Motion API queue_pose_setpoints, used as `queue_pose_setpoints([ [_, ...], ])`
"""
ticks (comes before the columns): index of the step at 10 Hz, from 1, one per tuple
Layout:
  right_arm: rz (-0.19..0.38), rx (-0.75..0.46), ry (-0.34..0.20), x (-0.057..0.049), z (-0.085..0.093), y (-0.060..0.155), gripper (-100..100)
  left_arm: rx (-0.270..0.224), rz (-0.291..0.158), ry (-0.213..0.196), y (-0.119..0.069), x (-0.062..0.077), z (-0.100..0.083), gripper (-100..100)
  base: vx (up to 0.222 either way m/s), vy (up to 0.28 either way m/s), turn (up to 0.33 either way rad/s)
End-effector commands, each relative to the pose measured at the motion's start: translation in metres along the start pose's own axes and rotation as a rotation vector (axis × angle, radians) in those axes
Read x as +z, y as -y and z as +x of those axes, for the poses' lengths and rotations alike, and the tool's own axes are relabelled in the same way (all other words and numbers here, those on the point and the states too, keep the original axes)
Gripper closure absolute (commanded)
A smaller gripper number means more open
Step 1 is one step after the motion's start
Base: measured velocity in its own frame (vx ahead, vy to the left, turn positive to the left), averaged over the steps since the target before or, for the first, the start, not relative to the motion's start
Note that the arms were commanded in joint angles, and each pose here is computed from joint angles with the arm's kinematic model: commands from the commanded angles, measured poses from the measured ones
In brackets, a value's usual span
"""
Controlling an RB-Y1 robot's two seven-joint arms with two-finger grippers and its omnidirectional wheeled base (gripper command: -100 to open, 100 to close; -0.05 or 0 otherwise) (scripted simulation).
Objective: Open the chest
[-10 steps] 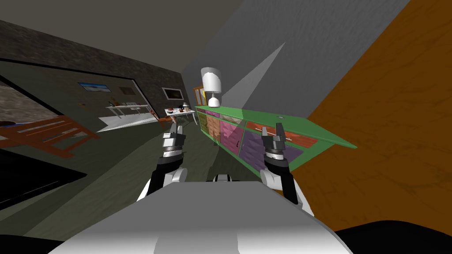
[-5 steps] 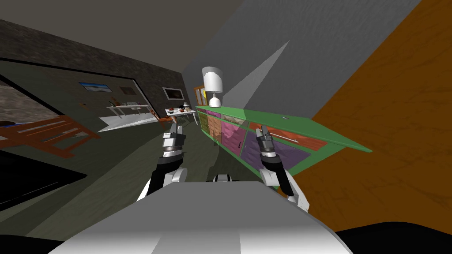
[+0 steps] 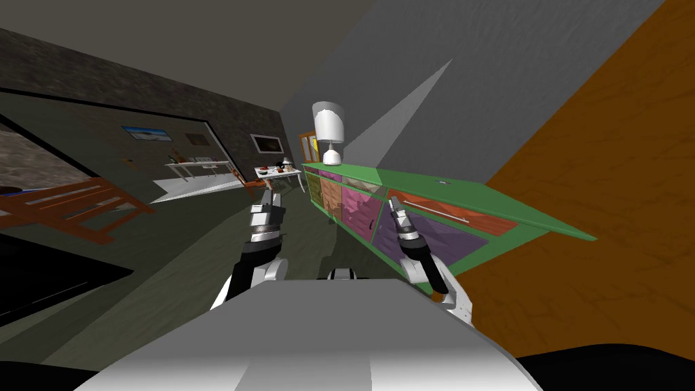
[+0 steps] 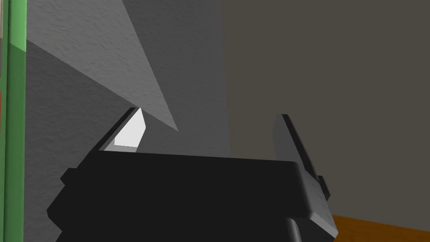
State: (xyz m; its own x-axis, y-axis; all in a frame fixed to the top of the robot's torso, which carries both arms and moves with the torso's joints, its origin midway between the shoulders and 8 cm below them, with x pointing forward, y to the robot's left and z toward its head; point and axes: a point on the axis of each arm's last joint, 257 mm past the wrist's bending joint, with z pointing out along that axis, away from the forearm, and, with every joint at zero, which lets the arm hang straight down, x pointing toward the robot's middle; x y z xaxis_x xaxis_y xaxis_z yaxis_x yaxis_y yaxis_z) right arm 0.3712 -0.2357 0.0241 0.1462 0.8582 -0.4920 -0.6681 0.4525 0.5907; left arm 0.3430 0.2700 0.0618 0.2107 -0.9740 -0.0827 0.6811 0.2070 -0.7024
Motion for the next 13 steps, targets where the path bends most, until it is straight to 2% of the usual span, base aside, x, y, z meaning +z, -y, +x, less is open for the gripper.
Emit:
queue_pose_setpoints([
  [1,0.008,-0.094,-0.061,0.003,0.013,0.011,-100,0.000,0.000,0.000,0.000,0.000,0.000,0,0.036,0.053,0.002],
  [2,0.011,-0.146,-0.103,0.003,0.022,0.019,-100,0.000,0.000,0.000,0.000,0.000,0.000,0,0.032,0.065,0.007],
  [3,0.011,-0.157,-0.103,0.003,0.022,0.019,-100,0.000,0.000,0.000,0.000,0.000,0.000,0,0.028,0.049,0.002],
  [4,0.013,-0.214,-0.146,0.002,0.030,0.027,-100,0.000,0.000,0.000,0.000,0.000,0.000,0,0.034,0.043,0.009],
  [5,0.012,-0.223,-0.146,0.002,0.030,0.027,-100,0.000,0.000,0.000,0.000,0.000,0.000,0,0.031,0.040,0.005],
  [6,0.013,-0.283,-0.189,0.001,0.038,0.037,-100,0.000,0.000,0.000,0.000,0.000,0.000,0,0.036,0.053,0.007],
  [7,0.013,-0.292,-0.189,0.001,0.038,0.037,-100,0.000,0.000,0.000,0.000,0.000,0.000,0,0.036,0.044,0.002],
  [8,0.013,-0.356,-0.233,0.000,0.045,0.047,-100,0.000,0.000,0.000,0.000,0.000,0.000,0,0.039,0.054,0.008],
  [9,0.012,-0.364,-0.233,0.000,0.045,0.047,-100,0.000,0.000,0.000,0.000,0.000,0.000,0,0.036,0.043,0.005],
  [10,0.012,-0.427,-0.278,-0.002,0.051,0.057,-100,0.000,0.000,0.000,0.000,0.000,0.000,0,0.044,0.053,0.008],
  [11,0.011,-0.437,-0.278,-0.002,0.051,0.057,-100,0.000,0.000,0.000,0.000,0.000,0.000,0,0.036,0.047,0.003],
  [12,0.010,-0.502,-0.323,-0.004,0.057,0.069,-100,0.000,0.000,0.000,0.000,0.000,0.000,0,0.037,0.052,0.009],
  [13,0.009,-0.513,-0.323,-0.004,0.057,0.069,-100,0.000,0.000,0.000,0.000,0.000,0.000,0,0.034,0.044,0.005],
])
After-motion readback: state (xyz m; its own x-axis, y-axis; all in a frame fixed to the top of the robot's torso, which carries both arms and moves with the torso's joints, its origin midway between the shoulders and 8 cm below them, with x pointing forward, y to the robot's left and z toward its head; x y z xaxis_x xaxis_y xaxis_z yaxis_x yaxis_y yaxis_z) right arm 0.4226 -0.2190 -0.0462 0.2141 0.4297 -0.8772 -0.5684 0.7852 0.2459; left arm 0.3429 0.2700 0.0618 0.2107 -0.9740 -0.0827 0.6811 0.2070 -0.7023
